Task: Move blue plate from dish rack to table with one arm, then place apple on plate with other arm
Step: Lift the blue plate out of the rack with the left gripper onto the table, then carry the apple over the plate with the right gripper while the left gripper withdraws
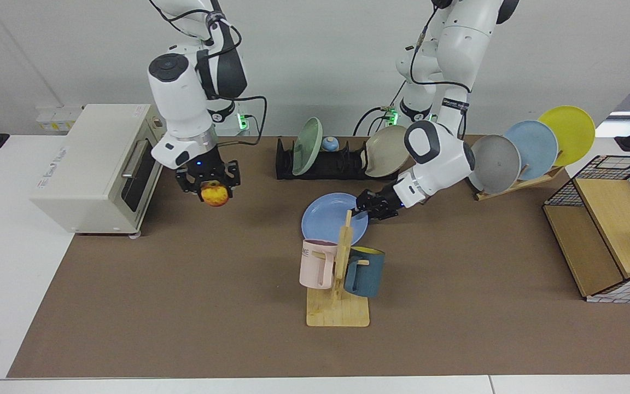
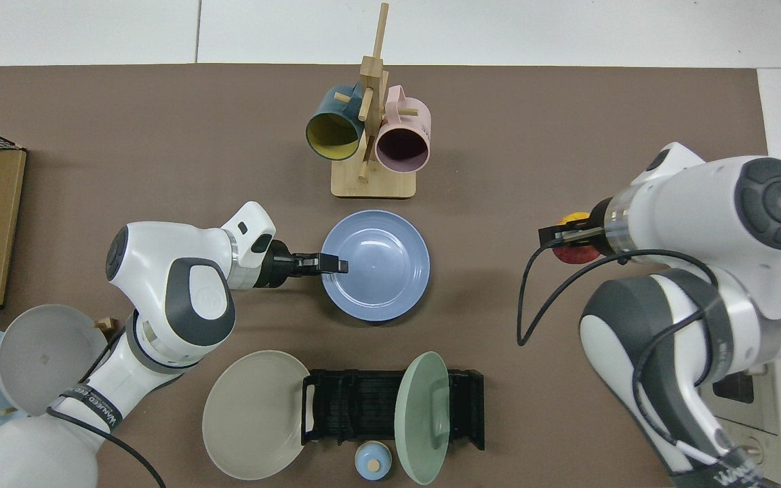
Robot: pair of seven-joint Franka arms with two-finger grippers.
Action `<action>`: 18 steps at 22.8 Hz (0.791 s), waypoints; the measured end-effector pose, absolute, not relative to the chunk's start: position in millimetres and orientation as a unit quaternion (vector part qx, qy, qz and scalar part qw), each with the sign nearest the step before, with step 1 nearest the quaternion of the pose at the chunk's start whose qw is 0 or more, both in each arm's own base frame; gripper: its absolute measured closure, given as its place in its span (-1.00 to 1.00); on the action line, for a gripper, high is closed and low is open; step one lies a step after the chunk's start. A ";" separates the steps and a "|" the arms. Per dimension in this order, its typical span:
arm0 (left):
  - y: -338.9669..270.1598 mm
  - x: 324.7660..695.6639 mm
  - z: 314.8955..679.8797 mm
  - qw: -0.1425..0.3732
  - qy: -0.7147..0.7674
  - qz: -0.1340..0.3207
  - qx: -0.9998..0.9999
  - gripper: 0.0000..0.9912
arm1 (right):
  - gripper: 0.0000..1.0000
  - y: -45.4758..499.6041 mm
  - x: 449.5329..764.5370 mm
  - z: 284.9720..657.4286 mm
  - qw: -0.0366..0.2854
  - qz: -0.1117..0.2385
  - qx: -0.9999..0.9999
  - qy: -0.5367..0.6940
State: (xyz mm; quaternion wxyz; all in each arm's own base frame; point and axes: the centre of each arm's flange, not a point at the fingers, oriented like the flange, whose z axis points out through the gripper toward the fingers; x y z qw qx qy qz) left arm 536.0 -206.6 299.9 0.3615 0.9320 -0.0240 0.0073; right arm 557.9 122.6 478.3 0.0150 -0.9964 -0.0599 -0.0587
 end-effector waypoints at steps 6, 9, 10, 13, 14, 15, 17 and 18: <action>-202.9 548.8 323.1 0.292 -0.036 0.016 0.956 -0.44 | -0.44 182.6 548.1 469.3 0.025 -0.068 -0.997 -0.034; -201.1 558.7 347.8 0.252 -0.038 0.035 0.966 -0.63 | -0.44 208.8 545.5 460.3 0.033 -0.077 -0.996 -0.019; -200.8 561.9 356.6 0.242 -0.041 0.040 0.969 -0.68 | -0.44 218.8 544.2 456.2 0.036 -0.079 -0.996 -0.013; -199.3 569.2 388.7 0.201 -0.058 0.034 0.977 -0.99 | -0.44 262.8 534.3 437.5 0.044 -0.083 -0.996 0.003; -197.2 571.6 401.2 0.180 -0.064 0.030 0.981 -0.99 | -0.44 277.9 529.8 430.8 0.047 -0.083 -0.995 0.005; -194.6 573.9 414.7 0.156 -0.069 0.025 0.985 -0.99 | -0.44 292.3 525.1 424.1 0.049 -0.083 -0.995 0.007; -189.7 576.2 443.2 0.108 -0.074 0.019 0.991 -0.99 | -0.44 317.3 516.3 411.5 0.053 -0.083 -0.995 0.009; -187.7 575.4 460.4 0.083 -0.074 0.019 0.994 -0.99 | -0.44 329.9 511.8 404.0 0.055 -0.084 -0.995 0.010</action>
